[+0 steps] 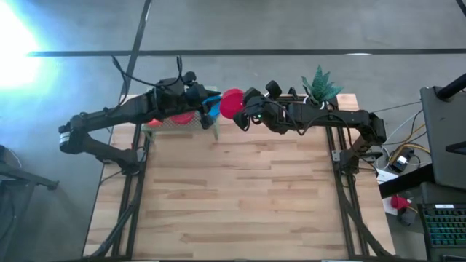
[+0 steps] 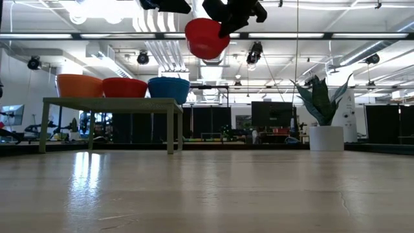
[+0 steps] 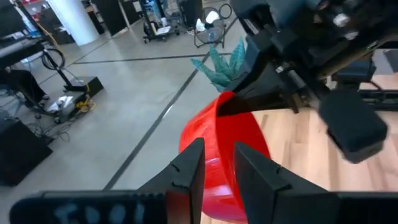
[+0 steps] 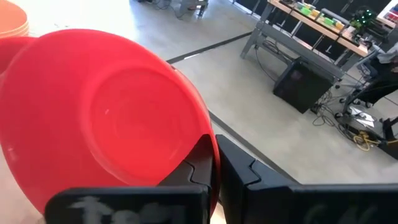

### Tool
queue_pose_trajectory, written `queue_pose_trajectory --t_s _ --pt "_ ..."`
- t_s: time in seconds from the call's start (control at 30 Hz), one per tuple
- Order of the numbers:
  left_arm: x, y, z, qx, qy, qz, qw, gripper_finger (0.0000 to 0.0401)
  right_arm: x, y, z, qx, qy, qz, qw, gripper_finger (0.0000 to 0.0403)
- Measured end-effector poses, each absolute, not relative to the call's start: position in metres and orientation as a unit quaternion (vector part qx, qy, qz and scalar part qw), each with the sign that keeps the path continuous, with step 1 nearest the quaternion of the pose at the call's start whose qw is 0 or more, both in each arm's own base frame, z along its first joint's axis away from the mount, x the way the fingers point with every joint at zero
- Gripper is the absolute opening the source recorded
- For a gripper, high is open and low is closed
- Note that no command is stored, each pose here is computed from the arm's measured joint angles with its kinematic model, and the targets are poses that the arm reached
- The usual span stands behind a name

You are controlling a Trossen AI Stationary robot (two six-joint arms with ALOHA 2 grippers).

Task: Pick & Place Mini bowls
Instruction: Stack the red bowl on the top of the other red bowls on the shelf

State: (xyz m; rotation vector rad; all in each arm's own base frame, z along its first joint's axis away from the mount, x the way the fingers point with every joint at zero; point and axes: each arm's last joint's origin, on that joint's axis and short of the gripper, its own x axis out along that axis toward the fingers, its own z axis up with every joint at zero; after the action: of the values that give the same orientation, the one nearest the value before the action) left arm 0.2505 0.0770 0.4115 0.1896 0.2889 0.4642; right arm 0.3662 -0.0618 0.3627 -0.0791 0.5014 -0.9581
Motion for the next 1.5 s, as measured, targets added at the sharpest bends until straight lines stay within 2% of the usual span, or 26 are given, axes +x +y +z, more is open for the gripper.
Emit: queue_pose_trajectory --t_s 0.3,0.47,1.03,1.13,1.27,1.5 --pt "0.265 0.081 0.396 0.083 0.17 0.227 0.955 0.009 0.366 -0.062 0.362 -0.038 0.239 -0.457 0.856 0.0009" --pt "0.267 0.084 0.394 0.088 0.176 0.265 0.944 0.009 0.366 -0.062 0.363 -0.038 0.238 -0.459 0.855 0.0009" --pt "0.284 0.091 0.38 0.08 0.194 0.294 0.933 0.0089 0.366 -0.063 0.362 -0.041 0.242 -0.459 0.854 0.0009" --pt "0.283 0.091 0.38 0.076 0.192 0.315 0.926 0.007 0.366 -0.062 0.362 -0.038 0.239 -0.459 0.855 0.0009" --pt "0.282 0.092 0.381 0.061 0.186 0.332 0.923 0.0013 0.366 -0.062 0.362 -0.036 0.238 -0.457 0.856 0.0009" --pt "0.282 0.092 0.38 0.04 0.181 0.336 0.923 0.0003 0.366 -0.062 0.362 -0.04 0.24 -0.456 0.856 0.0009"
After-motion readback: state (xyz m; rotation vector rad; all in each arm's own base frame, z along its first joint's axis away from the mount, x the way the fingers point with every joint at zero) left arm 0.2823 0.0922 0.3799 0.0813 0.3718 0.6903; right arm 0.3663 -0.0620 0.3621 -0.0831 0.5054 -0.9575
